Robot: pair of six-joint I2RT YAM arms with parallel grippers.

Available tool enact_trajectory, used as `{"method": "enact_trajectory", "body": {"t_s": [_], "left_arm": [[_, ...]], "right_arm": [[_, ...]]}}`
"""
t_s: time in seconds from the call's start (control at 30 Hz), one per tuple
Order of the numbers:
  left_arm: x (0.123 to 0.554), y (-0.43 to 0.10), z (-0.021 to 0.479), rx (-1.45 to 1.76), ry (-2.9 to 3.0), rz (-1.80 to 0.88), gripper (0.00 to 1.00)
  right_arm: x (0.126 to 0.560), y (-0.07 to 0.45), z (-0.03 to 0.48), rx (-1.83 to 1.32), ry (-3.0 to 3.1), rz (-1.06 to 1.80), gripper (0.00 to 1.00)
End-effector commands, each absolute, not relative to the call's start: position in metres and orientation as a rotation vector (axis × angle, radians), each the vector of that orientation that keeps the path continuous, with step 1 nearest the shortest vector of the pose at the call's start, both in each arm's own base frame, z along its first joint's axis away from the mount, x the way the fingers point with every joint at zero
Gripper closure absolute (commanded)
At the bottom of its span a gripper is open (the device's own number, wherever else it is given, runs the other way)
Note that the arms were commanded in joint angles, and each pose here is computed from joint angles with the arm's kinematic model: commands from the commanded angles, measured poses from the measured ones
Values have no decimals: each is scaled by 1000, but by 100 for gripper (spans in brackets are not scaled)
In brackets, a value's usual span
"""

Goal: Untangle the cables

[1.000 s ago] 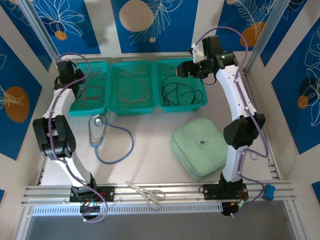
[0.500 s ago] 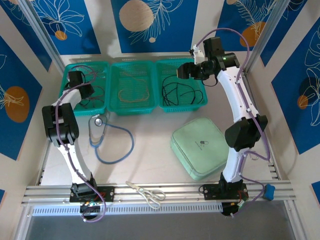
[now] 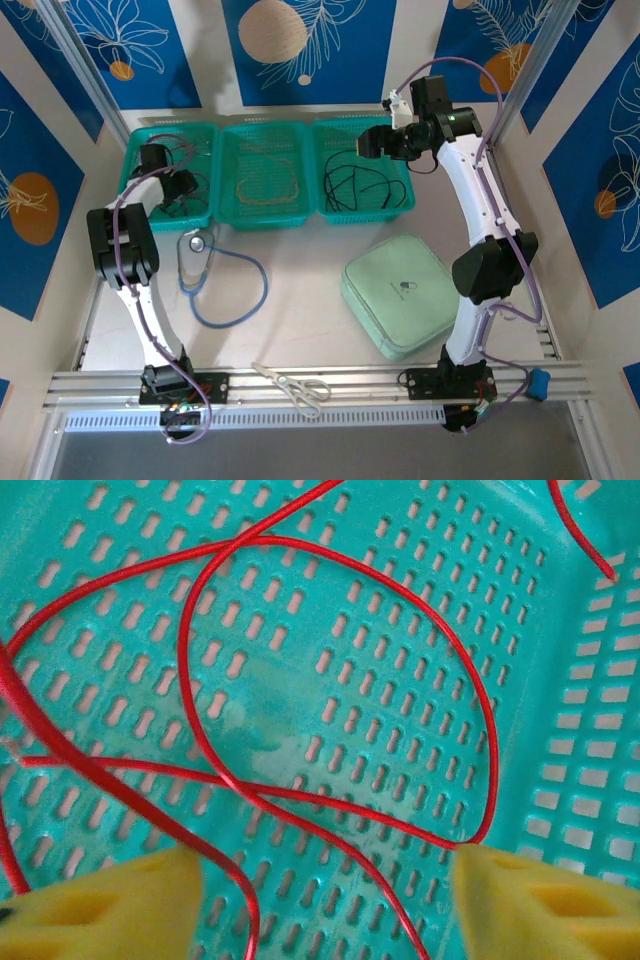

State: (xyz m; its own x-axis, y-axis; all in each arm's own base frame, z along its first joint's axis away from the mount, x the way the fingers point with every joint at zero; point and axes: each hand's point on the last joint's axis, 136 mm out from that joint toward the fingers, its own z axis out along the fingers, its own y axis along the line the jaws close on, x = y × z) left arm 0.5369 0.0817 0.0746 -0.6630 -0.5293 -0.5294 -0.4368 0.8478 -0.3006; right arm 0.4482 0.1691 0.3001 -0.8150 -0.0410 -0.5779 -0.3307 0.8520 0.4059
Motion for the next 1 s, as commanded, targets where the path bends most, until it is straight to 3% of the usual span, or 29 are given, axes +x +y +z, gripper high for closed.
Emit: {"method": "enact_trajectory", "body": {"t_s": [0.0, 0.17, 0.33, 0.4, 0.43, 0.47, 0.67, 0.83, 0.97], "left_arm": [[536, 91, 137, -648, 2311, -148, 18], [526, 92, 170, -599, 2271, -101, 1], [508, 89, 203, -556, 2221, -76, 1], [498, 83, 216, -523, 2195, -83, 1], [493, 78, 222, -498, 2182, -88, 1], [488, 73, 227, -473, 2173, -92, 1], [447, 23, 250, -241, 2049, -127, 1], [413, -36, 243, -3, 1927, -222, 1], [391, -49, 231, 38, 1832, -263, 1]], "right_arm": [[438, 171, 320, -293, 2403, 714, 27], [436, 170, 323, -294, 2386, 719, 27], [435, 163, 326, -250, 2344, 747, 23], [434, 159, 326, -227, 2309, 754, 12], [432, 157, 325, -217, 2289, 752, 2], [432, 155, 325, -209, 2273, 748, 1], [423, 129, 299, -150, 2191, 637, 1], [414, 108, 255, -154, 2053, 468, 1], [406, 89, 222, -94, 2015, 364, 1]]}}
